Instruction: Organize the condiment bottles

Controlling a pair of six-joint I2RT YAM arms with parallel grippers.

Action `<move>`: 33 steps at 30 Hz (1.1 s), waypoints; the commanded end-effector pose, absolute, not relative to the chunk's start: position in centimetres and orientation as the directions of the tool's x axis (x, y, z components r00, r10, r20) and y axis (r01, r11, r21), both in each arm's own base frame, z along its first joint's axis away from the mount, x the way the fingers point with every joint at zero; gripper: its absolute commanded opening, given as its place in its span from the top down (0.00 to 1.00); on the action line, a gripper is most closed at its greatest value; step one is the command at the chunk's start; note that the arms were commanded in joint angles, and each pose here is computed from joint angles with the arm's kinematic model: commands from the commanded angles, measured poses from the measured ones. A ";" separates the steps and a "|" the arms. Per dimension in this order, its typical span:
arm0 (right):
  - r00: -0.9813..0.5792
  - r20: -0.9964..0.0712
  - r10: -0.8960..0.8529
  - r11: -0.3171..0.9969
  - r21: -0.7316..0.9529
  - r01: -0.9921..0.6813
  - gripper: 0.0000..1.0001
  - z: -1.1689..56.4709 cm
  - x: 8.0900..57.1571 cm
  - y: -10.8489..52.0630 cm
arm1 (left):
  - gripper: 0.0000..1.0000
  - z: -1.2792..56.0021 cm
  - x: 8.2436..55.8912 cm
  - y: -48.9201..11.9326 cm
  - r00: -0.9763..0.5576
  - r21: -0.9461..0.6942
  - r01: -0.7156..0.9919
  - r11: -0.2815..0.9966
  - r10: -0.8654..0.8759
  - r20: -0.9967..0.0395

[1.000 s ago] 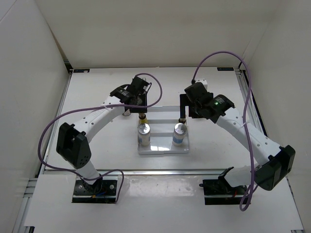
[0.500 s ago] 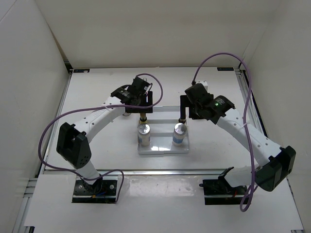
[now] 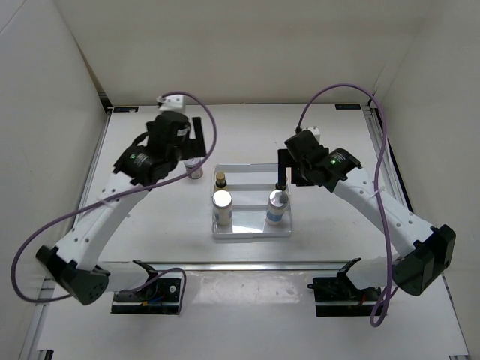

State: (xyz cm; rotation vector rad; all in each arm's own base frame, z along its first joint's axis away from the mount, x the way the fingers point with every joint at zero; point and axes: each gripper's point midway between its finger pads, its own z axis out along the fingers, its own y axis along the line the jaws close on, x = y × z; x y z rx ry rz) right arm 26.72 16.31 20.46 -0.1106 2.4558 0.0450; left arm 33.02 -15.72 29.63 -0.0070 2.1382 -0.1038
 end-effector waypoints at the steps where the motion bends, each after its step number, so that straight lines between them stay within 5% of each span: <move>1: -0.743 -0.666 -0.066 0.997 -0.008 -0.081 0.00 21.7 27.8 16.1 | 0.00 30.4 32.6 -8.3 -0.479 0.026 -0.161 0.987 -0.055 -0.876; 8: -0.752 -0.658 -0.039 0.999 -0.003 -0.050 0.00 22.2 31.6 15.9 | 0.00 25.2 31.0 -0.9 -0.553 0.095 -0.349 0.932 -0.123 -0.824; 21: -0.773 -0.634 0.017 0.995 -0.064 0.074 0.00 19.7 41.2 15.4 | 0.00 21.4 31.0 0.2 -0.571 0.050 -0.389 0.920 -0.198 -0.797; 33: -0.864 -0.498 0.069 0.997 0.017 0.070 0.00 14.7 42.3 13.4 | 0.00 21.2 31.5 -0.4 -0.583 0.040 -0.363 0.931 -0.193 -0.789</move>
